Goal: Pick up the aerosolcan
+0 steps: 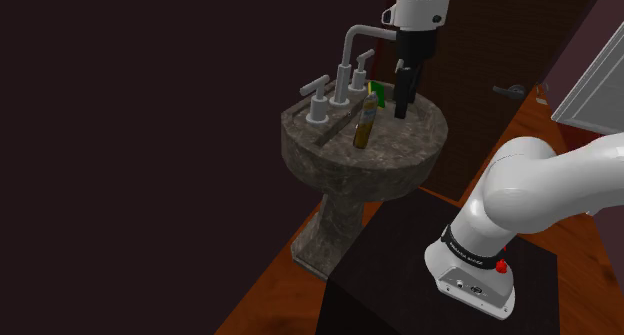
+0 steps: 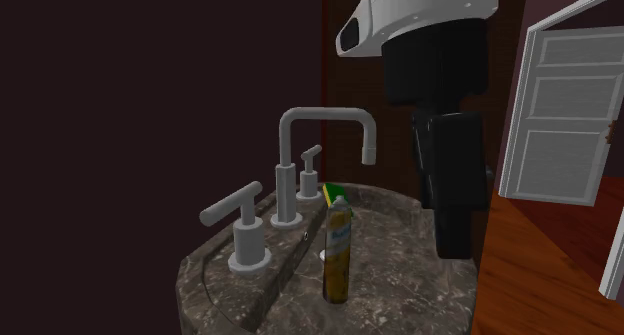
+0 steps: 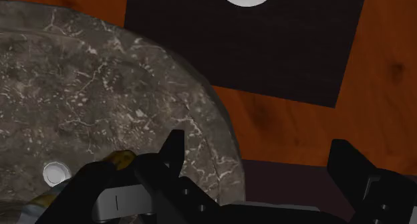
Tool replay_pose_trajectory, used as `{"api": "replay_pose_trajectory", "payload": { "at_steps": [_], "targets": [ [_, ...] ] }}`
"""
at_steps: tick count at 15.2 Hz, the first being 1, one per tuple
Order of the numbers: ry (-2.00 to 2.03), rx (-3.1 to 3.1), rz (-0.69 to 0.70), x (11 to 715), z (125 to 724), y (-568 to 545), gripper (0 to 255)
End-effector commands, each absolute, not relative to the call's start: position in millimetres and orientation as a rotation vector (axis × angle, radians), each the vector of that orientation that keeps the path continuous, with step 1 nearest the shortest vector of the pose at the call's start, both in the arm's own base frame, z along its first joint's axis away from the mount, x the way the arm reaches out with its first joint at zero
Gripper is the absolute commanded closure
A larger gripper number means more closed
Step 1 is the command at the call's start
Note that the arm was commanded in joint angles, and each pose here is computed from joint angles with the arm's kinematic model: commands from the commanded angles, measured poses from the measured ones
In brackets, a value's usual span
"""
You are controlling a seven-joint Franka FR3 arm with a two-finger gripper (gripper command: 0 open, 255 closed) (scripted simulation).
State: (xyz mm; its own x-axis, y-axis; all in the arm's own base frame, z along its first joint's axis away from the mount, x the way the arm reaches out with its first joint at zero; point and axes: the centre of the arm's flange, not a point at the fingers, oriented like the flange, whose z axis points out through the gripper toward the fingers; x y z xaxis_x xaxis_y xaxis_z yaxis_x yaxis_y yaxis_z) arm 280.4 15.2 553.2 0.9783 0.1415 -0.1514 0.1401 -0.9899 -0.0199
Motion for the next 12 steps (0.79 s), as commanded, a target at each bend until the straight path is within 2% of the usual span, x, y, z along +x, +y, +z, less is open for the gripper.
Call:
{"api": "replay_pose_trajectory", "payload": {
  "at_steps": [1,12],
  "targets": [
    [-0.222,-3.115,0.240,280,553,15,0],
    [0.277,-3.118,0.145,372,516,-84,0]
  ]
}}
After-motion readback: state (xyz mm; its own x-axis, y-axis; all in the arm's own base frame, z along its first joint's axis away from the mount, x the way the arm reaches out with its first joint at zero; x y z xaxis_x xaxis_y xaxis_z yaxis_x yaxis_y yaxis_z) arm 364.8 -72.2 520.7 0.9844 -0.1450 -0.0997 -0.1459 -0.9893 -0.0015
